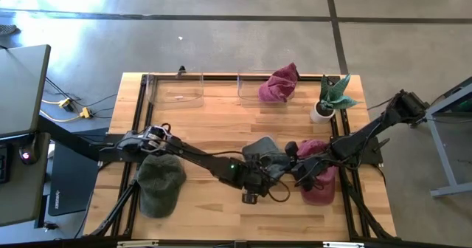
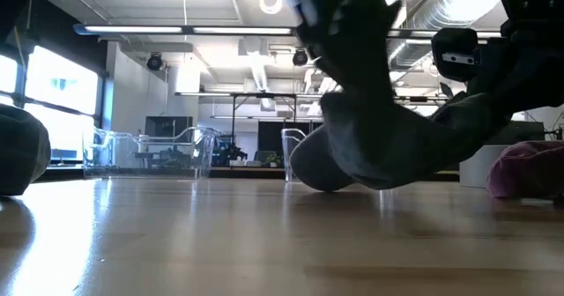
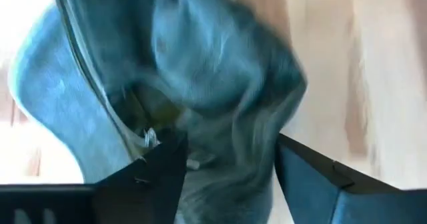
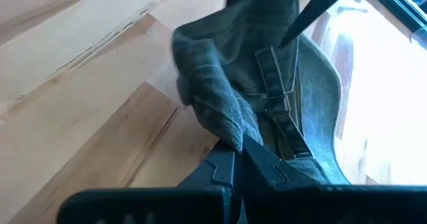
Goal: Pick & Place hat
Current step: Put the right black cap into the left transparent bin
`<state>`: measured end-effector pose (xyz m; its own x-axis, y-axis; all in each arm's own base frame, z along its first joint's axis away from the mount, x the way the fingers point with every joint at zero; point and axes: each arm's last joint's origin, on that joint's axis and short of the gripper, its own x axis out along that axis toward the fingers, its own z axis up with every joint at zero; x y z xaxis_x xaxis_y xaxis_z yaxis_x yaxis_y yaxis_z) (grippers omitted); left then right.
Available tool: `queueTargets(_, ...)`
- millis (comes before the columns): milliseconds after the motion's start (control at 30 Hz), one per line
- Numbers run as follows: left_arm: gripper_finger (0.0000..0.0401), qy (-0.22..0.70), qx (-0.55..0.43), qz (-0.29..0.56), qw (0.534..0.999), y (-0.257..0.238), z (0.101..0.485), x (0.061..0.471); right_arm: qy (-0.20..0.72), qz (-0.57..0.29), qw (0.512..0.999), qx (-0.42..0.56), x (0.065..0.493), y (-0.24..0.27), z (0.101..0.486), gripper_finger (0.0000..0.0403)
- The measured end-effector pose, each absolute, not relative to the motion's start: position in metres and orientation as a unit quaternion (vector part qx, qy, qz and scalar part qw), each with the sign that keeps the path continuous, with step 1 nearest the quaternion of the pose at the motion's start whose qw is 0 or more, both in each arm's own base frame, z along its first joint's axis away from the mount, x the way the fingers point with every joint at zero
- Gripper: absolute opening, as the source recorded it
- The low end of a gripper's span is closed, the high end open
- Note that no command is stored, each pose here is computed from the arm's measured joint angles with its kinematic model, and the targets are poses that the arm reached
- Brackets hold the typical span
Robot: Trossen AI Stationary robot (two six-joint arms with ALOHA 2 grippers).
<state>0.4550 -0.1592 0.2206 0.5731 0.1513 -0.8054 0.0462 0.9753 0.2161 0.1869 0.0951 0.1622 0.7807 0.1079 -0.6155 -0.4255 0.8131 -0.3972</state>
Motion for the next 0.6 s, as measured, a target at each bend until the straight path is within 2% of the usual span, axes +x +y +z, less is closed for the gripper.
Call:
queueTargets(100,0.0228,0.429,0.110,0.014,0.897,-0.164,0.225,0.460,0.297,0.140,0.906,-0.269,0.187,0.095,0.162,0.0005)
queueTargets(233,0.0217,0.434,0.121,0.009,0.893,-0.168,0.224,0.458,0.298,0.140,0.905,-0.269,0.187,0.095,0.162,0.0004)
queueTargets(333,0.0199,0.469,0.124,0.064,0.872,-0.164,0.219,0.449,0.298,0.141,0.905,-0.269,0.187,0.095,0.161,0.0003)
queueTargets(433,0.0177,0.448,0.124,0.129,0.876,-0.163,0.220,0.448,0.298,0.141,0.905,-0.269,0.185,0.094,0.159,0.0006)
queueTargets(600,0.0134,0.384,0.080,0.091,0.915,-0.156,0.222,0.471,0.294,0.141,0.906,-0.269,0.184,0.093,0.156,0.0003)
